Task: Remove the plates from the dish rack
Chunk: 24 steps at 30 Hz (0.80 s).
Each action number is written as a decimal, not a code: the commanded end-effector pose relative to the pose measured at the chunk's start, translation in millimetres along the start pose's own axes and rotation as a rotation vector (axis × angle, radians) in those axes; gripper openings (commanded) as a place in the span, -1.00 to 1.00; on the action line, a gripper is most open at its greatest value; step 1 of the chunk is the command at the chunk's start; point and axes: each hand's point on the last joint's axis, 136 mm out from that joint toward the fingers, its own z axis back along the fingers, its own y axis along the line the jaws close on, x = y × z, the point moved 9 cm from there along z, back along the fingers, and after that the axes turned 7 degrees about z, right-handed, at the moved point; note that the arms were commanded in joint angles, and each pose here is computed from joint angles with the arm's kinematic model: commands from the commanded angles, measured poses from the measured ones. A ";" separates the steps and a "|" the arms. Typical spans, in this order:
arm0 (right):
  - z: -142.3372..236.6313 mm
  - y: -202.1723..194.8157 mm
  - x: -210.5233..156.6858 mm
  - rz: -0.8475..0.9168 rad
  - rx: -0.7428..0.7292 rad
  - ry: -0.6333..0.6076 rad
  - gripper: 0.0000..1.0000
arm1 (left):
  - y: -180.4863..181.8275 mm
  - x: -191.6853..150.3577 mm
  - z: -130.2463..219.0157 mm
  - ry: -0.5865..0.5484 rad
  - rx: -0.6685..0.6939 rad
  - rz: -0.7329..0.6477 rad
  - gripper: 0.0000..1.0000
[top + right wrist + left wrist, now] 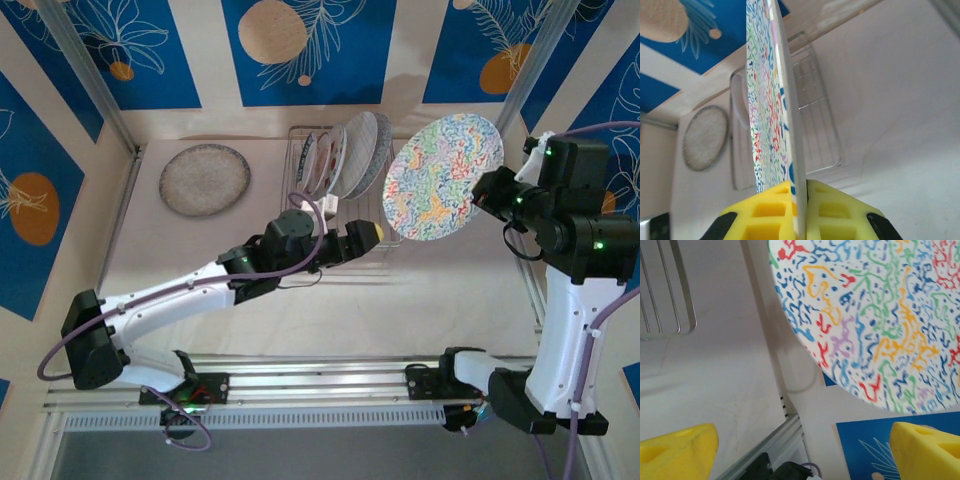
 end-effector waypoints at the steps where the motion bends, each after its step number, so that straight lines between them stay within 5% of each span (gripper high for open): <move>1: -2.0 16.0 -2.2 -0.049 0.258 0.048 -1.00 | -2.2 4.7 -3.1 -0.010 -0.107 0.116 0.76; 14: -26.3 14.8 -27.7 -0.162 0.455 0.207 -1.00 | 16.3 11.4 8.7 -0.066 -0.136 0.188 0.60; 24: -36.6 10.1 -40.9 -0.203 0.489 0.255 -1.00 | 19.6 16.5 15.7 -0.116 -0.178 0.215 0.09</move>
